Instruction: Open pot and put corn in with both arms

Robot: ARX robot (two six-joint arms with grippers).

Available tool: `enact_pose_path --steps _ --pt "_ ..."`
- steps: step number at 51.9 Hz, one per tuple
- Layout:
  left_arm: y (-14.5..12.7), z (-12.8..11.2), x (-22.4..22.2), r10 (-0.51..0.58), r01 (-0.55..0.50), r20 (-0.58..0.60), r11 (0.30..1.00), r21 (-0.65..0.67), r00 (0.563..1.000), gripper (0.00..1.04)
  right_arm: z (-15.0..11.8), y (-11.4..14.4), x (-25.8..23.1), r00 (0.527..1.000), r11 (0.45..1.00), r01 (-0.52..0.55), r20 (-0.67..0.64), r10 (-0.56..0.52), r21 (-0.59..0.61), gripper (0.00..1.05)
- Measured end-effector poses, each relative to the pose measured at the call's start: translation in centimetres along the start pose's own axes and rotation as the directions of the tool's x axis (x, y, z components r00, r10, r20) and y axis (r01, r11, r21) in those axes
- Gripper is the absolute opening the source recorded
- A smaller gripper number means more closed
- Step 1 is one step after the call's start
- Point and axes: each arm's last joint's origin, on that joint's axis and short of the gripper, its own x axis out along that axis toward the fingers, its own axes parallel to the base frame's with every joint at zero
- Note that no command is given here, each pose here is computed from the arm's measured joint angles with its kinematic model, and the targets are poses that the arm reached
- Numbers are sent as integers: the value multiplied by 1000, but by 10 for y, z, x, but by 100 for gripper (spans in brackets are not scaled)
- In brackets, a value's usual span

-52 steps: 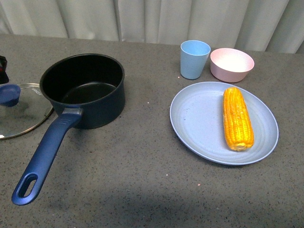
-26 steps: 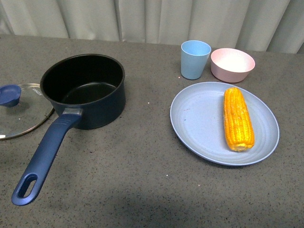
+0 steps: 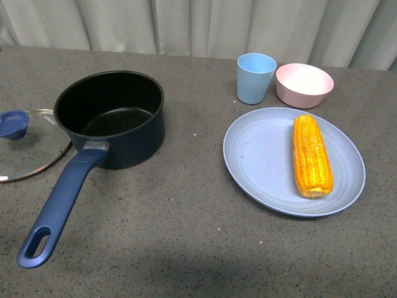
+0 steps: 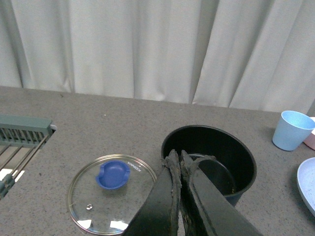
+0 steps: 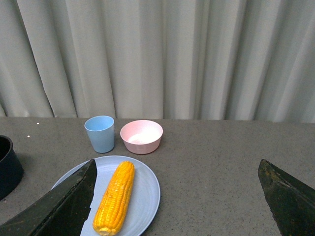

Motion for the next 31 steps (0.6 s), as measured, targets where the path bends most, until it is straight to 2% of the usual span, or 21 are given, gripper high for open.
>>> enact_pose_path --steps 31 --pt "0 10 -27 1 -1 32 1000 0 999 4 0 0 0 1000 1000 0 0 0 0 96"
